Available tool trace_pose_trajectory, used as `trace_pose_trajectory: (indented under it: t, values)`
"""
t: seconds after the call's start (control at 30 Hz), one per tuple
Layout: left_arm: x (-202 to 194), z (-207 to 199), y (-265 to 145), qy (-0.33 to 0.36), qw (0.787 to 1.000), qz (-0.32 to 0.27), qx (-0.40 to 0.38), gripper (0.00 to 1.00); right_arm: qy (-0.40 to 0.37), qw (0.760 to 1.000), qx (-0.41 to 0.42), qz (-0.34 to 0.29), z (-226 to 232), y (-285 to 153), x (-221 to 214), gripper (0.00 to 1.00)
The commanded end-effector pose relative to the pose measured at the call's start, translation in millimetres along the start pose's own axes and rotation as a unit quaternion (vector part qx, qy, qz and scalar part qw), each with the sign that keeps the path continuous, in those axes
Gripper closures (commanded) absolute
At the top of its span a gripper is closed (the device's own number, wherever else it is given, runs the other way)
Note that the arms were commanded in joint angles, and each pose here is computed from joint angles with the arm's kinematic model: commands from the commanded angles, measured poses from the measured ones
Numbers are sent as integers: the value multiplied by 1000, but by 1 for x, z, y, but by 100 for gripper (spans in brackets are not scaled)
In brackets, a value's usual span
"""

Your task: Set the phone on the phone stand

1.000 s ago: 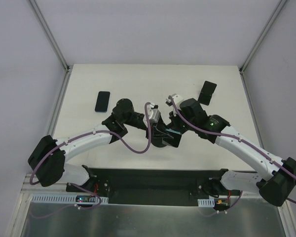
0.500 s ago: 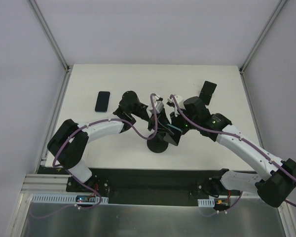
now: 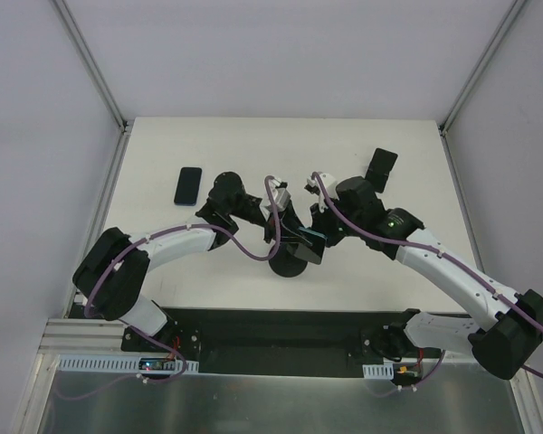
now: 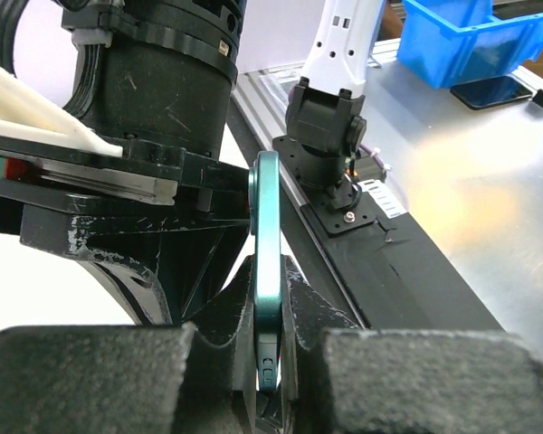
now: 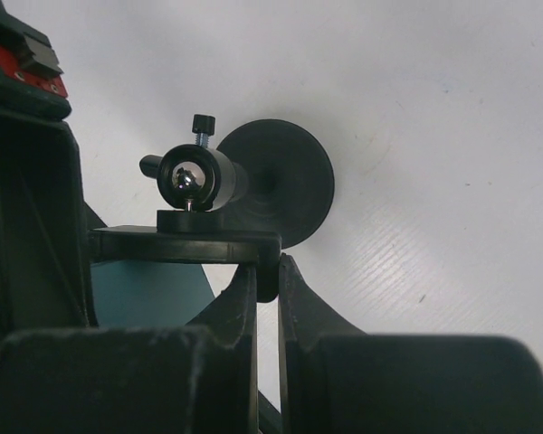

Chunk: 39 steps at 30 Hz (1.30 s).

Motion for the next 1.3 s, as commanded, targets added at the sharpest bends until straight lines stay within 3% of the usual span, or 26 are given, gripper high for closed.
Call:
trace_pose_trajectory:
  t: [0.0,0.5,0.57,0.67,0.7,0.8,0.83,0.9,0.93,1.0,1.03,1.13,1.17,1.2,1.27]
  values:
    - [15,0,-9,50,998,2,28,100,3,997,23,-76,12,-13,32,99]
    - [3,-1,-2,1,1000,11,21,100,8,996,37,-86,17,-9,38,99]
    - [4,0,-4,6,999,17,41,100,11,995,26,-91,14,-12,37,99]
    - [-3,10,-16,3,990,49,131,100,33,993,-29,-110,-4,-21,38,99]
    - [-14,23,-26,-9,977,72,201,100,46,989,-70,-125,-18,-25,38,99]
    - [-24,24,-41,-10,949,124,290,100,108,973,-122,-166,-34,-38,39,99]
    - [-31,31,-53,-13,927,151,344,100,123,968,-131,-175,-36,-37,35,99]
    - [-32,28,-58,-4,904,167,394,100,148,950,-159,-225,-35,-44,40,99]
    - [-34,37,-72,-1,873,179,454,100,142,950,-158,-230,-26,-42,35,100]
    - [-33,31,-68,4,866,182,467,100,162,927,-203,-269,-33,-49,38,100]
    - [-34,36,-77,11,845,193,499,100,167,924,-208,-273,-28,-48,36,99]
    - [-35,42,-86,19,814,206,542,100,211,892,-256,-308,-31,-61,31,99]
    - [-36,48,-97,18,790,211,576,100,226,882,-259,-321,-29,-66,32,100]
    - [-35,51,-100,15,781,206,589,100,246,864,-275,-342,-32,-71,30,100]
    - [-40,55,-101,8,771,207,602,100,252,857,-265,-363,-18,-73,29,100]
Point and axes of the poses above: each gripper's point midway between its finger pads, its own y axis out along the fingers, its own z axis along the line the jaws close on, x = y × z, the point moved 1 cm from there along -y, back along the fingers, and after that the axes turned 15 degrees about y, right-handed, at the moved point
